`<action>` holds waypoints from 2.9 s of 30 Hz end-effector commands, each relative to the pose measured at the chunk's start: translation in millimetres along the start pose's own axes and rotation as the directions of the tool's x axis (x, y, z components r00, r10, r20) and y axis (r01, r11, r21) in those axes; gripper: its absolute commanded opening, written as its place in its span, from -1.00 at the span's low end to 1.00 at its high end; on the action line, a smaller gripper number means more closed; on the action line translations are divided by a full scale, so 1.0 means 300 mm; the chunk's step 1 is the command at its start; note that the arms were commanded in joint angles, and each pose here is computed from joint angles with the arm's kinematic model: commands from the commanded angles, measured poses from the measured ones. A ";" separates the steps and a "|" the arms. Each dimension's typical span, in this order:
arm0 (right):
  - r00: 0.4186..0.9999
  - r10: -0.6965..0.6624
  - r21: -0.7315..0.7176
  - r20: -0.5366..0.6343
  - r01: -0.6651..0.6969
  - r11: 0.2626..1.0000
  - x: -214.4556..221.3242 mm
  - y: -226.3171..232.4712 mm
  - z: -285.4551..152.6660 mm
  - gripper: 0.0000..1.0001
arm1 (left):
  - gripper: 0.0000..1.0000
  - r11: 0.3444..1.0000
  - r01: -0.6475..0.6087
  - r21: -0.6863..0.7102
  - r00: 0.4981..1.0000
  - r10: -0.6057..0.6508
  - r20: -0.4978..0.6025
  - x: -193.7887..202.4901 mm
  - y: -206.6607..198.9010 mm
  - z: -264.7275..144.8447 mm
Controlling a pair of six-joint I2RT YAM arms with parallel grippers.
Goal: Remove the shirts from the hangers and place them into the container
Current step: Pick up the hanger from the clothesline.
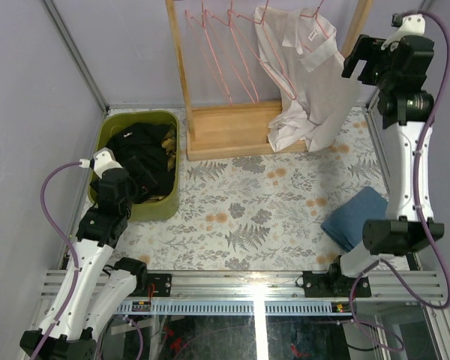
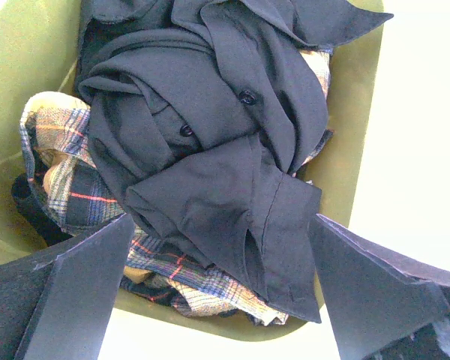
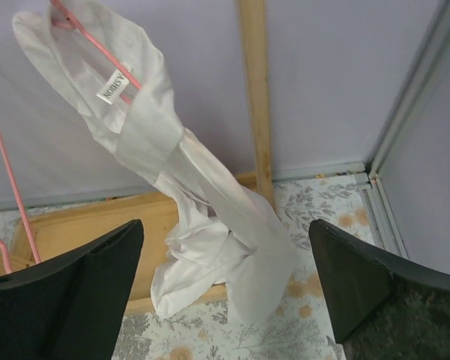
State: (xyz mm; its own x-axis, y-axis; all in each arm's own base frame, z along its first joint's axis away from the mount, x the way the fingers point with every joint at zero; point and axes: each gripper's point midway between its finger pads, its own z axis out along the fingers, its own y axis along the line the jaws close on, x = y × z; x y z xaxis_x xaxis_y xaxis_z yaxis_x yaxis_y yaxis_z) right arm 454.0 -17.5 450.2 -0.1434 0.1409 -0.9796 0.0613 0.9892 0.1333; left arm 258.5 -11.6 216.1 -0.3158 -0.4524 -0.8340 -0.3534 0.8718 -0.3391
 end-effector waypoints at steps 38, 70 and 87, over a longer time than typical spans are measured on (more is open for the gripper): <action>0.968 0.159 -0.474 -0.196 -0.235 0.848 0.135 0.357 0.236 -0.10 | 1.00 0.999 0.003 0.038 1.000 -0.003 0.005 -0.003 -0.031 0.016; 0.969 0.233 -0.415 0.085 -0.178 0.892 -0.081 0.345 -0.060 -1.00 | 1.00 0.999 -0.002 0.036 1.000 0.002 0.000 -0.001 -0.033 0.020; 0.984 0.090 -0.220 -0.157 -0.124 0.968 0.304 0.183 -0.363 -1.00 | 0.99 0.999 0.001 0.034 1.000 -0.001 0.007 -0.006 -0.031 0.018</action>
State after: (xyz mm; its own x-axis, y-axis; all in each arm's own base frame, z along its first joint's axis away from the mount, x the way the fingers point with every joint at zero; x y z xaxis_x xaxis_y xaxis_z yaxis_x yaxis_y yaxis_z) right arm 370.7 56.7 346.3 -0.3763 0.2780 -0.8838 -0.0929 0.9378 0.3345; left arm 260.9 -16.1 209.2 -0.3481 -0.4494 -0.8227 -0.3449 0.8774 -0.3333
